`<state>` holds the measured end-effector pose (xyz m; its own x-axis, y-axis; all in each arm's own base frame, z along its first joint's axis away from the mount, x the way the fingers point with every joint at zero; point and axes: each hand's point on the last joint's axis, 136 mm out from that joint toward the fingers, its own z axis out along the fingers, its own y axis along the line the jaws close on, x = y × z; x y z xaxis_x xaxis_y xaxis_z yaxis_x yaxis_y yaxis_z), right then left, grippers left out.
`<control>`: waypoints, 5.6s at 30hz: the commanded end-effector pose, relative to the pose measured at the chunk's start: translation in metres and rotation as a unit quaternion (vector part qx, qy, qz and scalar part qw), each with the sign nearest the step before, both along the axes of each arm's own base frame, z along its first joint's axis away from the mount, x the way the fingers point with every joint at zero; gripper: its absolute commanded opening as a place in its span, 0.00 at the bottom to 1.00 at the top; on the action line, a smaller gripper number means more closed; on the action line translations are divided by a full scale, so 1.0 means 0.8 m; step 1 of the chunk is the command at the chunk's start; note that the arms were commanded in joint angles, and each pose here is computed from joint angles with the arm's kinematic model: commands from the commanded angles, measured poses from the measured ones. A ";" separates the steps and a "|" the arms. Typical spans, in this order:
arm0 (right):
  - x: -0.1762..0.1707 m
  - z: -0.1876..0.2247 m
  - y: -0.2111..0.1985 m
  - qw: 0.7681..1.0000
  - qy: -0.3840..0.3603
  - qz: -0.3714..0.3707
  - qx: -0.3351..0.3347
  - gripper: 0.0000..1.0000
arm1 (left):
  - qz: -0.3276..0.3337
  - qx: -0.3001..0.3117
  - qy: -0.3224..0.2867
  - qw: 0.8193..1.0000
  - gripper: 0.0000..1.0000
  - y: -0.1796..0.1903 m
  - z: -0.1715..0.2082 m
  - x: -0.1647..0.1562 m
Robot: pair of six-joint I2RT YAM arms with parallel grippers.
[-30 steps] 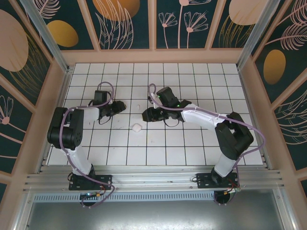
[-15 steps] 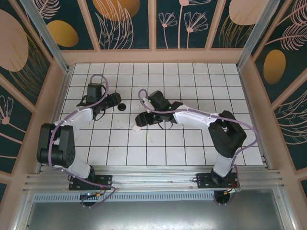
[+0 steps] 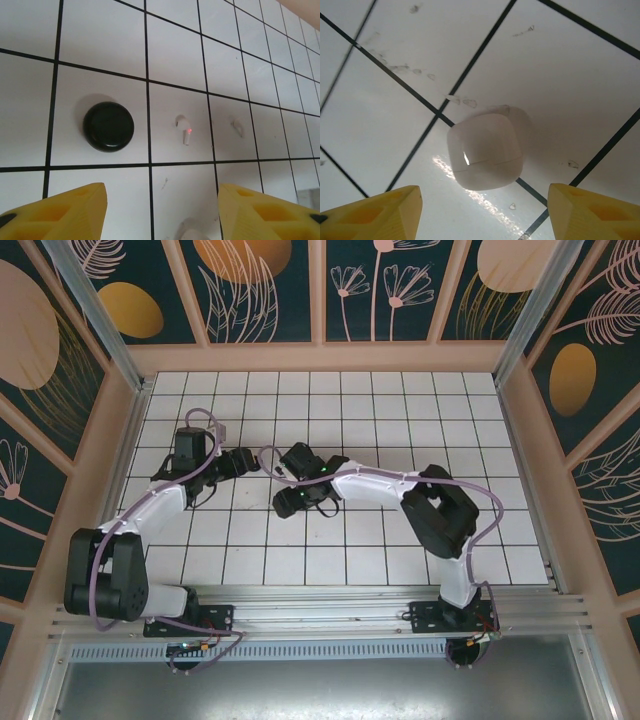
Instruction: Insert wireless bluetooth earbuds into charging case
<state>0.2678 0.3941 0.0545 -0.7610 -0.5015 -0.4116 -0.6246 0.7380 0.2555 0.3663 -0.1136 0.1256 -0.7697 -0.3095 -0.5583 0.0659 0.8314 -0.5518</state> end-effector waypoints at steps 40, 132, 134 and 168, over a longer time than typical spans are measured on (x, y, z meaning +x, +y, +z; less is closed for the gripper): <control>0.021 0.040 -0.015 0.987 -0.135 0.089 0.004 0.45 | -0.126 -0.103 -0.080 0.983 0.58 -0.053 0.070 -0.035; -0.037 0.421 -0.035 0.790 -0.082 0.082 0.602 0.51 | -0.263 -0.326 -0.372 0.828 0.00 -0.140 0.298 -0.143; -0.036 0.423 -0.036 0.787 -0.086 0.080 0.605 0.49 | -0.263 -0.327 -0.371 0.828 0.00 -0.140 0.298 -0.143; -0.020 0.352 -0.101 0.926 -0.138 0.140 0.322 0.18 | -0.254 -0.041 -0.340 0.905 0.54 -0.129 0.253 -0.098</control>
